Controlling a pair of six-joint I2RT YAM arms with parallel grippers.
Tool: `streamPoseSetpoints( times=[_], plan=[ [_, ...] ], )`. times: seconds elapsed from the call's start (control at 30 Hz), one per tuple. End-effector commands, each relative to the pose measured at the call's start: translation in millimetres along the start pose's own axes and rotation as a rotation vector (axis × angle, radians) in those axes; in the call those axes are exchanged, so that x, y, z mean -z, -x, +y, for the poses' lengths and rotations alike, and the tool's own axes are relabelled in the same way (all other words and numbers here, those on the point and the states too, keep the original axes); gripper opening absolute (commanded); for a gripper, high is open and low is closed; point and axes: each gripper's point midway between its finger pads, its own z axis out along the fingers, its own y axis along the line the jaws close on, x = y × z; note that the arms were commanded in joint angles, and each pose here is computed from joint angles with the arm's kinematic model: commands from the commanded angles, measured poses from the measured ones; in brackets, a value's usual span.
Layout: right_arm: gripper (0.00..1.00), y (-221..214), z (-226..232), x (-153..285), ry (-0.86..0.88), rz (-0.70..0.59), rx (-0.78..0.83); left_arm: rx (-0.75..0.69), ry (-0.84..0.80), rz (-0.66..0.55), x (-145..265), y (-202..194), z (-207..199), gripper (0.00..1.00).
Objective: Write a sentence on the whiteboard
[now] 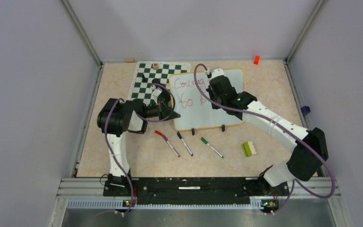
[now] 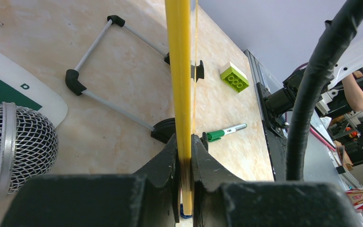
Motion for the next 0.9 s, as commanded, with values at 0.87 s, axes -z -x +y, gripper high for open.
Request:
streamPoseSetpoints(
  times=[0.87],
  plan=[
    [0.00, 8.2, -25.2, 2.4, -0.073, -0.021, -0.038, -0.178, -0.042, -0.014, 0.5, 13.1, -11.3, 0.00]
  ],
)
